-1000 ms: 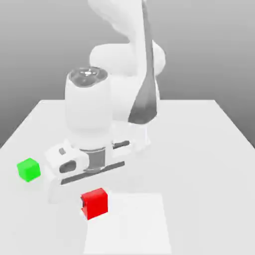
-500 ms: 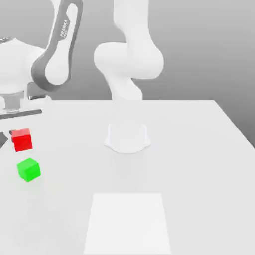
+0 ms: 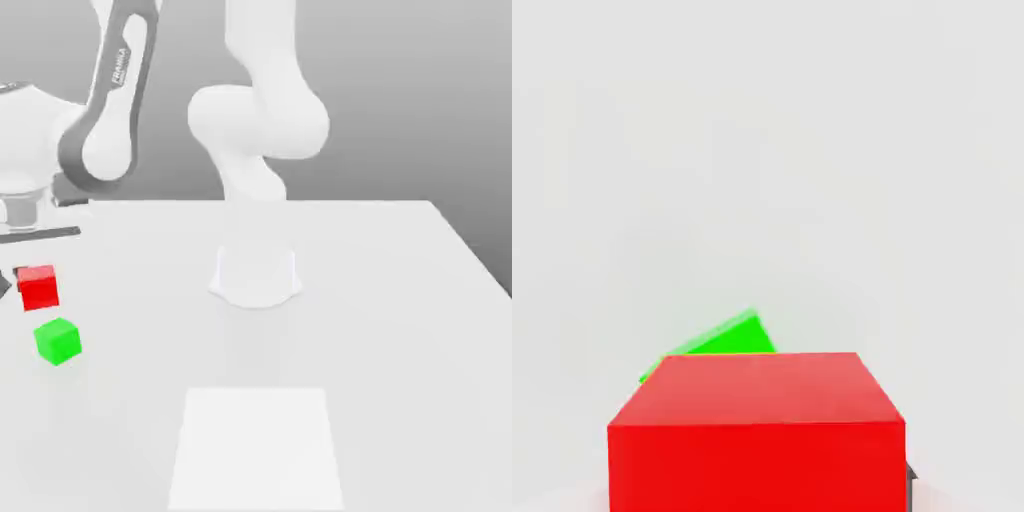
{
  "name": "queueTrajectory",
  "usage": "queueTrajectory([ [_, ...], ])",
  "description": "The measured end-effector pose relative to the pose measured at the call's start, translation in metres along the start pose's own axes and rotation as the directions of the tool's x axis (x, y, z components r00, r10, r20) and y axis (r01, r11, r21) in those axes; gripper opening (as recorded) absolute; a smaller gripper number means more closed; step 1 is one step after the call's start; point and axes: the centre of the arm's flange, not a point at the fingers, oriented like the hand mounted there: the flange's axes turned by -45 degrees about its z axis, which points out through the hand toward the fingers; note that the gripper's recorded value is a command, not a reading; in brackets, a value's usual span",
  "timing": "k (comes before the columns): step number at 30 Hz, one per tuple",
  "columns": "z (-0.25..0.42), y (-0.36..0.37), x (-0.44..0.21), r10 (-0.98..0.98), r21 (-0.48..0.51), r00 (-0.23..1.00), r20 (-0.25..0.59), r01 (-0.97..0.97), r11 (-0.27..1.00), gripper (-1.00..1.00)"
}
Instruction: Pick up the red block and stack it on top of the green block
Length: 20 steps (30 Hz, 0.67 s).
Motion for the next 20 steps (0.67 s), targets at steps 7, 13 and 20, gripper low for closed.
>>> queueTrajectory([
  [7,0.015,-0.001,0.000,0.000,0.006,1.000,-0.002,0.000,1.000,-1.00],
  [13,0.030,-0.004,0.000,-0.002,0.017,1.000,0.004,0.002,1.000,-1.00],
  [20,0.050,-0.009,-0.003,-0.005,0.035,1.000,0.022,0.004,0.999,-1.00],
])
